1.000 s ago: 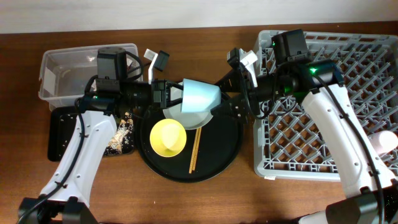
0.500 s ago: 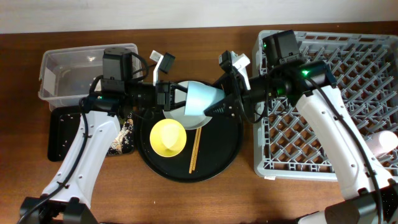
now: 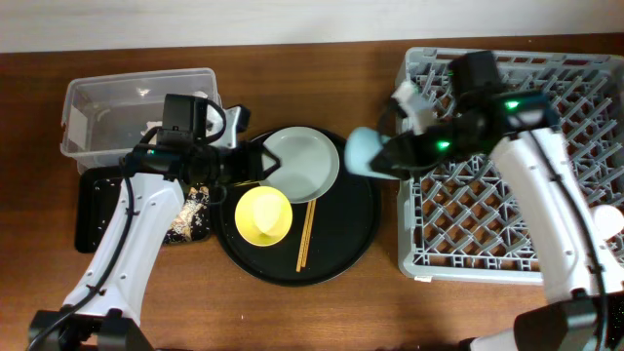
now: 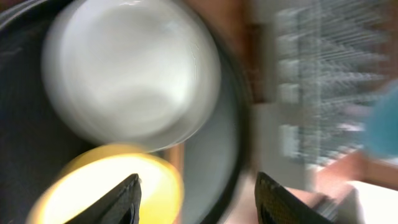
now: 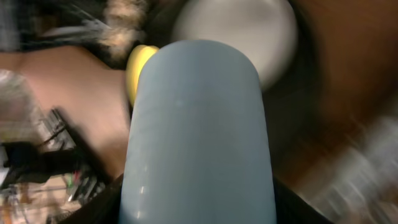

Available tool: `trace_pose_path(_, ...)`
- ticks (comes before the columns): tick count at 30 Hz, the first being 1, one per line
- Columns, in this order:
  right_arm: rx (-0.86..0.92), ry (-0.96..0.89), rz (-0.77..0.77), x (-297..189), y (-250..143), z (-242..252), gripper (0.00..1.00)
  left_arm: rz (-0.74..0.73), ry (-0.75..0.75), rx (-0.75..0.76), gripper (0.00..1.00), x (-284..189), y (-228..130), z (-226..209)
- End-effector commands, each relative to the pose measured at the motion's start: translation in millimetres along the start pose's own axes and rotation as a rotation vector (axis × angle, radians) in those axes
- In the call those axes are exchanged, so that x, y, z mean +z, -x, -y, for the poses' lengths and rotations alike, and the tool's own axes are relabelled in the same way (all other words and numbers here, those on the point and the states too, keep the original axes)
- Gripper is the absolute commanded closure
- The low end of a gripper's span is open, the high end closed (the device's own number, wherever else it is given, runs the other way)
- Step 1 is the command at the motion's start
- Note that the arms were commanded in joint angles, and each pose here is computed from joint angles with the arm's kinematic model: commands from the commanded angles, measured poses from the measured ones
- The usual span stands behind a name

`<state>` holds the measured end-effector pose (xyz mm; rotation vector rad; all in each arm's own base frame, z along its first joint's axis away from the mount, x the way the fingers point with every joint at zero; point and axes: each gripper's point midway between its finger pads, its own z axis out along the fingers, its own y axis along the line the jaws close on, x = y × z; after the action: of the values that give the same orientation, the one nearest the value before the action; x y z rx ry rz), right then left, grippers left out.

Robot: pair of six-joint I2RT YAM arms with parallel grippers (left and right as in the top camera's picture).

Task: Sort waste into correct bins and load items into the dishwasher rack
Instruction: 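Place the blue cup in the dish rack with the right gripper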

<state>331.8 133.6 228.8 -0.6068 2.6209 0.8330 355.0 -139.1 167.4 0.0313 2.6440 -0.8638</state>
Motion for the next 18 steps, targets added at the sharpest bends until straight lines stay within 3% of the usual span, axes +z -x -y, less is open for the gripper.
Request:
trace_pose_path(1,0.32,-0.361,0.065,-64,-10,88,0.56,0.062,0.346,0.005,0.4,-26,2,-53)
trace_pose_path(6,0.712,-0.687,0.148,-147,-63,179,0.56,0.07,0.397,0.004,0.39,-37,-1,-58)
trace_pose_path(9,0.847,-0.79,0.134,-173,-98,208,0.56,0.067,0.398,0.003,0.38,-37,-2,-58)
trace_pose_path(16,1.042,-0.727,-0.046,-147,-150,254,0.55,0.063,0.399,0.001,0.38,-37,-3,-59)
trace_pose_path(18,1.063,-0.703,-0.095,-133,-157,264,0.48,0.063,0.399,0.001,0.38,-37,-3,-59)
